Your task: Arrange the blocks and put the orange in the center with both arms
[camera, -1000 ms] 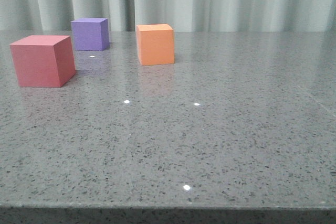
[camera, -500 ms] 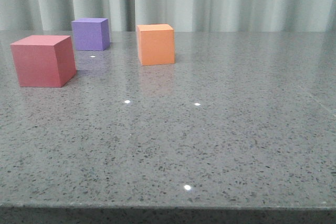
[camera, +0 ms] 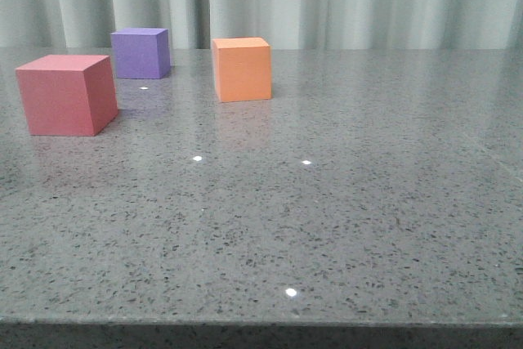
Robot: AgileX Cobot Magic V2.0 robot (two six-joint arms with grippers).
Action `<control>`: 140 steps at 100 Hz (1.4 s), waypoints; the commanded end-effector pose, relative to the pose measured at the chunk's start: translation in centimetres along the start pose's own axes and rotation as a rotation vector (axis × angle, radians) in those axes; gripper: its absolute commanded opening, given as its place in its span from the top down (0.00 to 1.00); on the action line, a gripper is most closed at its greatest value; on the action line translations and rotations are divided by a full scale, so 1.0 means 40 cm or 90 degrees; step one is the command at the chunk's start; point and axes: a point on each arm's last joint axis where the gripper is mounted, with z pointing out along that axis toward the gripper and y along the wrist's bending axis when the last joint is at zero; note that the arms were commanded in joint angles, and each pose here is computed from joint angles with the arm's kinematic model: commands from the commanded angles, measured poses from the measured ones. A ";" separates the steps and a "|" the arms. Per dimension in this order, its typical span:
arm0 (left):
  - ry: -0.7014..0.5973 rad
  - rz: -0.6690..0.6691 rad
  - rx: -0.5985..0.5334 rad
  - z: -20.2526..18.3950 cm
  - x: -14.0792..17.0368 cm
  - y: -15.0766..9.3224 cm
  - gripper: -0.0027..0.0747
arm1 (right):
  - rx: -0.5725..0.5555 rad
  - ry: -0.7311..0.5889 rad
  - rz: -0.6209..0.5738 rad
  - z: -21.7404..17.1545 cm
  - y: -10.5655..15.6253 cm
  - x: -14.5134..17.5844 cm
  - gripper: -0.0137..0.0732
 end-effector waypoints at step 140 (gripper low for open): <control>-0.009 -0.012 0.109 0.119 -0.136 -0.115 0.18 | -0.009 -0.071 -0.013 -0.008 0.004 -0.041 0.92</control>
